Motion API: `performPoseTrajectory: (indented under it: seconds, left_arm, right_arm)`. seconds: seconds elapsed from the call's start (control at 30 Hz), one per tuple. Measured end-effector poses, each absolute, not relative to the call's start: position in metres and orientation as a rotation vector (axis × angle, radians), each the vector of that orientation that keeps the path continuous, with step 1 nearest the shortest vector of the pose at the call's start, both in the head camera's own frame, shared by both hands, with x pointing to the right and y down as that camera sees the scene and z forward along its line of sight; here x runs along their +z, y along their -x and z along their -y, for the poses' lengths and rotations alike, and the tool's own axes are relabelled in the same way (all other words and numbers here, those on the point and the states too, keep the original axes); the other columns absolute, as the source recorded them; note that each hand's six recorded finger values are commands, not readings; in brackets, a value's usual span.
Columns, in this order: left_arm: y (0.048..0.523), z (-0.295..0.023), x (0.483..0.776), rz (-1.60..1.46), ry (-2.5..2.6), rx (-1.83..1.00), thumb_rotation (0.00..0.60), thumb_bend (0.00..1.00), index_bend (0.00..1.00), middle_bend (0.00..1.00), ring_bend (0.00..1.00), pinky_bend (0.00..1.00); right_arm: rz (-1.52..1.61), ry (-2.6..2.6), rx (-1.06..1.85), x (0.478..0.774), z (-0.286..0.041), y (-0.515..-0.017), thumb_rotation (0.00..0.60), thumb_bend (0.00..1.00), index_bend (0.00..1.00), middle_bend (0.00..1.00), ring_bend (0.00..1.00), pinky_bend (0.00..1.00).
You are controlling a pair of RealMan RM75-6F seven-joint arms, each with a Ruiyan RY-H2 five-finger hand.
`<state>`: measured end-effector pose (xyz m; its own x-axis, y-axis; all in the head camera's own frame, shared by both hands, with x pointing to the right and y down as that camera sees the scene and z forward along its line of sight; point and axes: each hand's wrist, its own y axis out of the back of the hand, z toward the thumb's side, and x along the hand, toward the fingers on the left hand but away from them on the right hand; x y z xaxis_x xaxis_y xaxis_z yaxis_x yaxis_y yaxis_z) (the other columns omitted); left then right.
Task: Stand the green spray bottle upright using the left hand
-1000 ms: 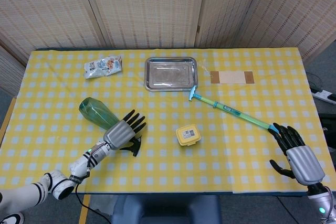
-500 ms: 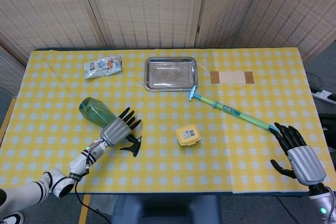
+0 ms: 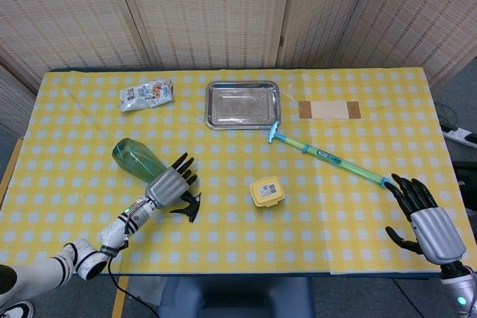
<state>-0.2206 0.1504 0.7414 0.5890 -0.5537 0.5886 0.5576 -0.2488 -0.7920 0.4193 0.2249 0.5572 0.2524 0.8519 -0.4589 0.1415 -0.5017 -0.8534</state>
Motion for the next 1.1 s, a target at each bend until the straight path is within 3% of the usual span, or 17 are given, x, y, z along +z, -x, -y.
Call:
performPoseTrajectory:
  seconds: [0.33,0.63,1.1]
  left_arm:
    - [0.223,-0.148,0.74,-0.034,1.489,-1.044,0.6,0.23,0.5,0.6,0.18,0.0]
    - [0.226,-0.146,0.737,-0.063,1.481,-1.049,0.6,0.23,0.58,0.69,0.23,0.0]
    - [0.239,-0.127,0.708,-0.31,1.589,-1.077,0.6,0.23,0.64,0.77,0.3,0.0]
  right_arm:
    - [0.903,1.829,1.291,0.557,-0.226,-0.419,0.6,0.34,0.0,0.0,0.0,0.0]
    - [0.906,1.826,1.285,0.556,-0.226,-0.418,0.6,0.34,0.0,0.0,0.0,0.0]
    - [0.906,1.829,1.266,0.552,-0.229,-0.415,0.6,0.34,0.0,0.0,0.0,0.0]
